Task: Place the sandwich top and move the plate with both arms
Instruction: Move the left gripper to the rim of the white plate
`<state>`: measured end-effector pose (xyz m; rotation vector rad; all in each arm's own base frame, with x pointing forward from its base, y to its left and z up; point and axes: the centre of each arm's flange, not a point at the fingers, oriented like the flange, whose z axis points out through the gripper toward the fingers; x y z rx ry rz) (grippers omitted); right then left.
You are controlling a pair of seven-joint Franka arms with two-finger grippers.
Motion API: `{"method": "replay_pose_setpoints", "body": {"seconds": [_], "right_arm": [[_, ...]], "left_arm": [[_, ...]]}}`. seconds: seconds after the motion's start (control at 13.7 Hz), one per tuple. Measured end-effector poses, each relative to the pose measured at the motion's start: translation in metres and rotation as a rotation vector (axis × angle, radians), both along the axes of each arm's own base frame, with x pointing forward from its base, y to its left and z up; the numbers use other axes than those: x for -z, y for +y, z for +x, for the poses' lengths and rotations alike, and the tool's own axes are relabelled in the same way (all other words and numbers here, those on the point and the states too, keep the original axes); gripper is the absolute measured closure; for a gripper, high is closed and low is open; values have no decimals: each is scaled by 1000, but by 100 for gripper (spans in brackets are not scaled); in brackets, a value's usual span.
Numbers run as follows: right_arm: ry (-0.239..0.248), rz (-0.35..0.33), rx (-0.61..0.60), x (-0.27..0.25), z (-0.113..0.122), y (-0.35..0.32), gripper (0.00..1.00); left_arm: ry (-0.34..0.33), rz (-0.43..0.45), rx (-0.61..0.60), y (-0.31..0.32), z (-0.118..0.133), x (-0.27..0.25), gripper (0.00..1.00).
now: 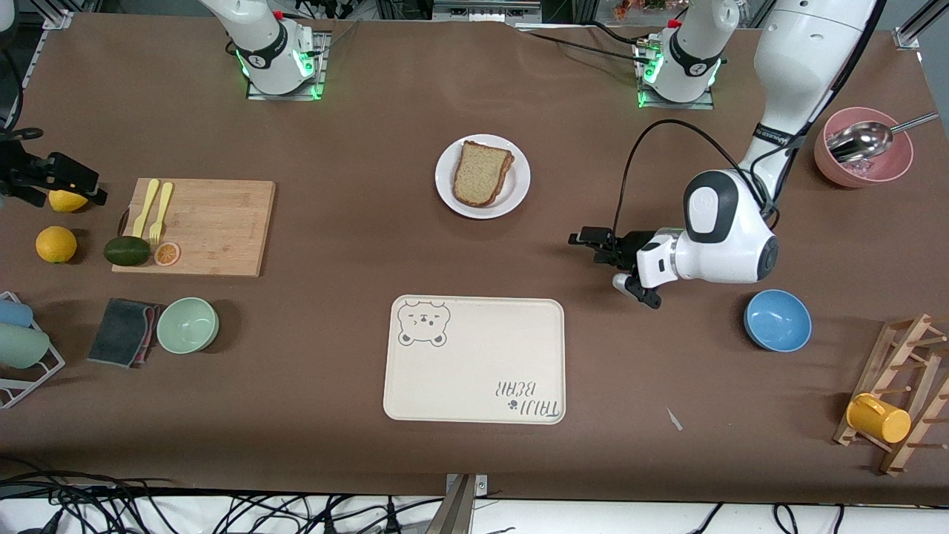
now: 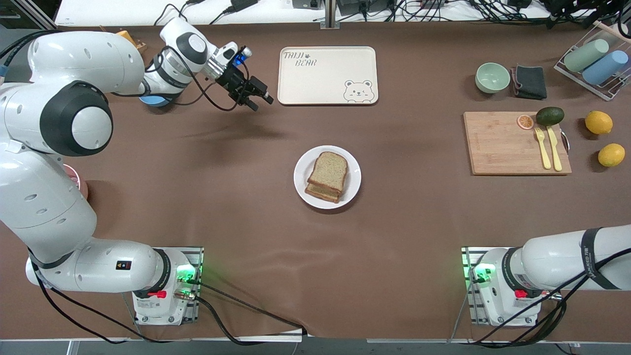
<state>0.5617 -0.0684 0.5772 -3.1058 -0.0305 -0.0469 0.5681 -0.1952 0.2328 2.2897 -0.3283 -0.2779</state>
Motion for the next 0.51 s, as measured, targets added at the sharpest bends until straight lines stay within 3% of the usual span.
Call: {"method": "replay_pose_setpoints", "body": {"seconds": [0.22, 0.51], "right_arm": [[4, 0, -5, -4, 0, 2, 0], [10, 1, -10, -4, -1, 5, 0]], "left_arm": [[-10, -136, -1, -9, -24, 18, 1], [27, -181, -28, -14, -43, 33, 2]]}}
